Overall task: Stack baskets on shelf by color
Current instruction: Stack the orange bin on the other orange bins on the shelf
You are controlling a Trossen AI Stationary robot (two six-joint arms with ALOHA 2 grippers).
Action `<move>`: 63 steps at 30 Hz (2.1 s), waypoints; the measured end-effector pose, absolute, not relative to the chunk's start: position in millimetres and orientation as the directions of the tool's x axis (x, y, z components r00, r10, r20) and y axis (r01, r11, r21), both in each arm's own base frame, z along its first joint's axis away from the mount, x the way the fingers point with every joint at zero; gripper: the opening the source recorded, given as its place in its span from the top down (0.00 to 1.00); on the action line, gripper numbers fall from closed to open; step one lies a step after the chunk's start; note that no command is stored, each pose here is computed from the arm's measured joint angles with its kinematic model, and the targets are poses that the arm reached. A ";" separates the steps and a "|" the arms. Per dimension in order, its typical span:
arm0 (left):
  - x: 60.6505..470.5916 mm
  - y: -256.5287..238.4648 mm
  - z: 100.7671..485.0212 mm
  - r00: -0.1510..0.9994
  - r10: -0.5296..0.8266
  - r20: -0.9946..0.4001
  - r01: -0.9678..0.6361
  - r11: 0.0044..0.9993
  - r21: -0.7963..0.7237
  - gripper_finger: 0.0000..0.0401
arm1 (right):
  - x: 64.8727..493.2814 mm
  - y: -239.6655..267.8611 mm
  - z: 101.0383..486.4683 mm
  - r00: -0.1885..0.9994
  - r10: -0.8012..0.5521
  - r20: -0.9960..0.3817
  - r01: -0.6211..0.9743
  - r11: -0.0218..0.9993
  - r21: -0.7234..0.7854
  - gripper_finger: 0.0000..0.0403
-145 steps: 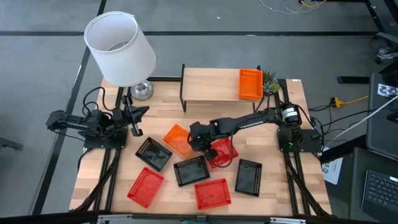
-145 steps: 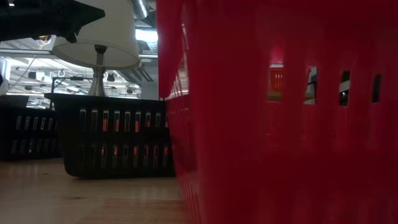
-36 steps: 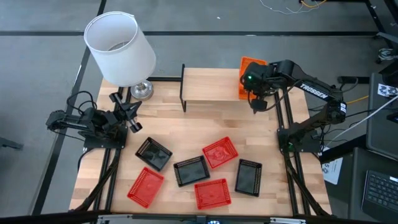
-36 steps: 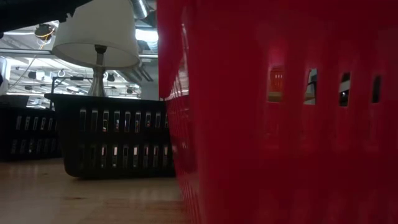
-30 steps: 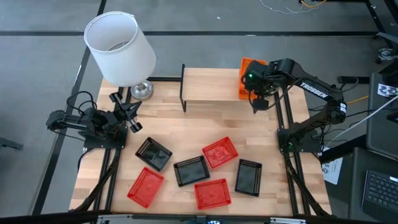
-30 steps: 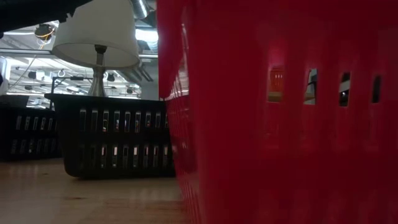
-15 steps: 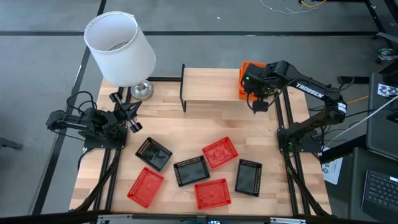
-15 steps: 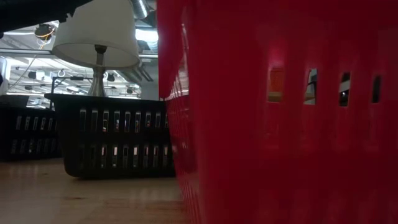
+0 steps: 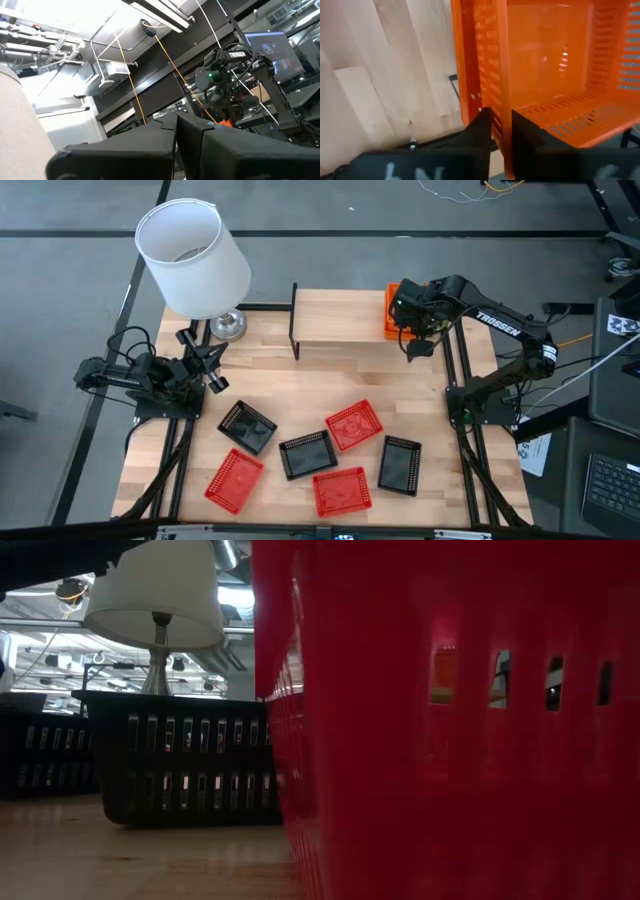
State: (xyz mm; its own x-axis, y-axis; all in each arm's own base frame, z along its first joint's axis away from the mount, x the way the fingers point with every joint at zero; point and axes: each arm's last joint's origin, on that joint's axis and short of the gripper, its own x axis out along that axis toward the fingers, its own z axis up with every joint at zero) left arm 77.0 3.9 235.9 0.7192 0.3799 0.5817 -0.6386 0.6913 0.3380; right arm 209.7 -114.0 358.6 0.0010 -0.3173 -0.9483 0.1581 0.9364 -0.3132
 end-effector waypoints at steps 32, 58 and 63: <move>77.1 3.9 235.6 0.720 0.380 0.581 -0.639 0.689 0.342 1.00 | 222.2 -101.5 356.5 0.159 -0.071 -0.985 0.260 0.965 -0.027 0.72; 77.1 3.9 235.6 0.720 0.380 0.581 -0.638 0.691 0.339 1.00 | 220.3 -108.1 332.8 0.009 -0.241 -0.970 0.228 0.945 -0.233 0.75; 77.2 3.9 235.5 0.720 0.379 0.581 -0.638 0.691 0.340 1.00 | 218.9 -107.5 332.7 -0.006 -0.237 -0.972 0.226 0.946 -0.232 0.75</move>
State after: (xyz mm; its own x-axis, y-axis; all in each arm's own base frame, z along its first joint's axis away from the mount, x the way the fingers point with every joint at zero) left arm 77.2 3.9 235.5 0.7204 0.3795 0.5806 -0.6379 0.6911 0.3398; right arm 218.9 -107.5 332.7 -0.0064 -0.2367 -0.9716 0.2256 0.9462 -0.2320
